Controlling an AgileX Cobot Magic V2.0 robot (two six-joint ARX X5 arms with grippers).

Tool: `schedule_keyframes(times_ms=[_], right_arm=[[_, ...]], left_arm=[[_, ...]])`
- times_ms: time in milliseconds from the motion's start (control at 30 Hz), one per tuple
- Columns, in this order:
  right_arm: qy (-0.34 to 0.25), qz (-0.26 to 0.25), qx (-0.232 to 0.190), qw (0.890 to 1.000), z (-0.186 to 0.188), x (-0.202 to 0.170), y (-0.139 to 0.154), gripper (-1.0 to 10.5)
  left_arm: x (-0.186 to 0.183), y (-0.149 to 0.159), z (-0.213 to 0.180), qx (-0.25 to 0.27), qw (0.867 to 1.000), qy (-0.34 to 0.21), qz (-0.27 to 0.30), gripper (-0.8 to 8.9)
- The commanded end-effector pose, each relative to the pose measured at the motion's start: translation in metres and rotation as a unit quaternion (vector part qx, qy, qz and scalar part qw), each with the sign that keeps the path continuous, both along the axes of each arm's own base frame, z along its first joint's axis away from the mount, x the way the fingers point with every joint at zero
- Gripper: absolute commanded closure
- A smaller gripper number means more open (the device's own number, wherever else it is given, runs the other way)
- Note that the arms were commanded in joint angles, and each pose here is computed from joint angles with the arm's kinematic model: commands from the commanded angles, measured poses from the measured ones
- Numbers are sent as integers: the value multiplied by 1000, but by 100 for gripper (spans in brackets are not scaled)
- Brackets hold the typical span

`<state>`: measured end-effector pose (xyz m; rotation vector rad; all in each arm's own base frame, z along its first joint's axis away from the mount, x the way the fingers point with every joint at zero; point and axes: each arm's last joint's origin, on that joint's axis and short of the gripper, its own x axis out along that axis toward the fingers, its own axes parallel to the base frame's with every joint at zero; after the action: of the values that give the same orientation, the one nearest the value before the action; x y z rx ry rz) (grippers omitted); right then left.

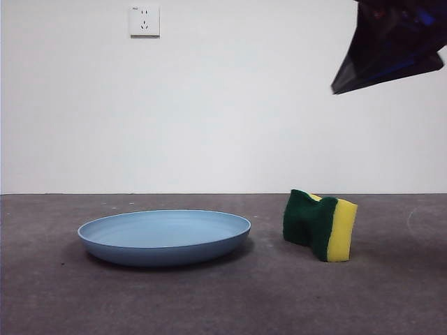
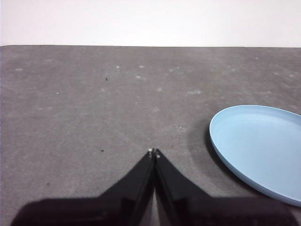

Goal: Pick up the plate,pick up the cloth,clean the plate with the cloth

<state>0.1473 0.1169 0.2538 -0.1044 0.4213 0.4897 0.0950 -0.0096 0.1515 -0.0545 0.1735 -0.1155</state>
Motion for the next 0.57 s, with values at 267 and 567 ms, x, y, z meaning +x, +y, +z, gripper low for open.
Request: schedule_keyframes(times_ms=[267, 567], right_arm=[[-90, -101, 3, 991, 18, -10, -65, 945], [-143, -193, 29, 970, -11, -40, -111, 945]], left_arm=[[1, 0, -4, 1, 1000, 4, 2, 814], [1, 0, -4, 1, 1000, 4, 2, 814]])
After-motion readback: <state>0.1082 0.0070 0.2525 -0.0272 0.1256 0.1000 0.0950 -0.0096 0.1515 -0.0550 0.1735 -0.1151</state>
